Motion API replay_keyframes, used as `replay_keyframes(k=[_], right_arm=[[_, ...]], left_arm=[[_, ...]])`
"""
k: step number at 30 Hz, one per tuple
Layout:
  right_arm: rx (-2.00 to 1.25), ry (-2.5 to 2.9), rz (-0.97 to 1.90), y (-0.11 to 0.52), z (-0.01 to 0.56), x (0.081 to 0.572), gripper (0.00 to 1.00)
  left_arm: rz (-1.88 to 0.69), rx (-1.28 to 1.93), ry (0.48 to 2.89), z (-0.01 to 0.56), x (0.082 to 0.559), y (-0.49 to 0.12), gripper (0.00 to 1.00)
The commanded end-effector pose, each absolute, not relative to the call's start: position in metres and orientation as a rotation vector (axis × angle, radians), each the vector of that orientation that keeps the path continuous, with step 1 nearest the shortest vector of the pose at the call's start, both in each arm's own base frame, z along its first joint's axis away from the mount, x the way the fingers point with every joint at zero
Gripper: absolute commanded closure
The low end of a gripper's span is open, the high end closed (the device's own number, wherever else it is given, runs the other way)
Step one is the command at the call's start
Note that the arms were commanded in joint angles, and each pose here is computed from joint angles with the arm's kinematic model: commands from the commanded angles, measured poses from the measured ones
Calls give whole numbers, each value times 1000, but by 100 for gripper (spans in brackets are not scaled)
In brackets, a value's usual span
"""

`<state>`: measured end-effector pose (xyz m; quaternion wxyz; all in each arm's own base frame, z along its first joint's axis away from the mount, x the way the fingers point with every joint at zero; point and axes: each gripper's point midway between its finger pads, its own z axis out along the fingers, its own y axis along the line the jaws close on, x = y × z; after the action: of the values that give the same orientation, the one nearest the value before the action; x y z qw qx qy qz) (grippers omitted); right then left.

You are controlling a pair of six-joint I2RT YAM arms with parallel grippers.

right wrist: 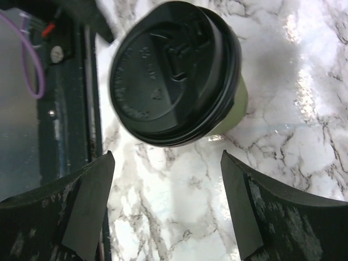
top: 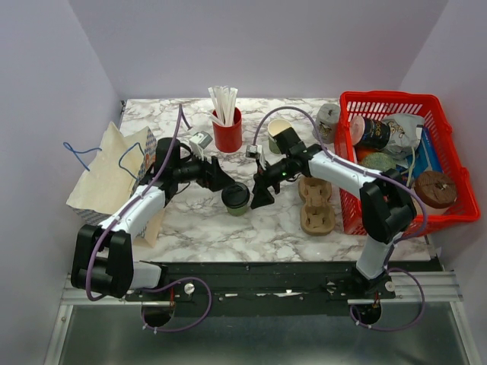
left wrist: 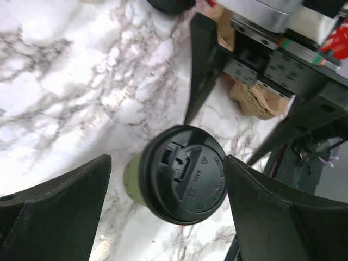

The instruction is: Pack the takeout coffee

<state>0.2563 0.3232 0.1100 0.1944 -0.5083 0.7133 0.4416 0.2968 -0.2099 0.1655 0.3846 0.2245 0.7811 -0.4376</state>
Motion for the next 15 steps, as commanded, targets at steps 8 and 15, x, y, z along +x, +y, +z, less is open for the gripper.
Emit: replay_keyframes(k=[8, 15], right_arm=[[-1266, 1997, 1501, 340, 162, 260, 11], [-1114, 2132, 1482, 350, 149, 279, 7]], left_arm=[[-1122, 520, 2038, 159, 287, -199, 9], [-1135, 509, 2083, 148, 276, -197, 12]])
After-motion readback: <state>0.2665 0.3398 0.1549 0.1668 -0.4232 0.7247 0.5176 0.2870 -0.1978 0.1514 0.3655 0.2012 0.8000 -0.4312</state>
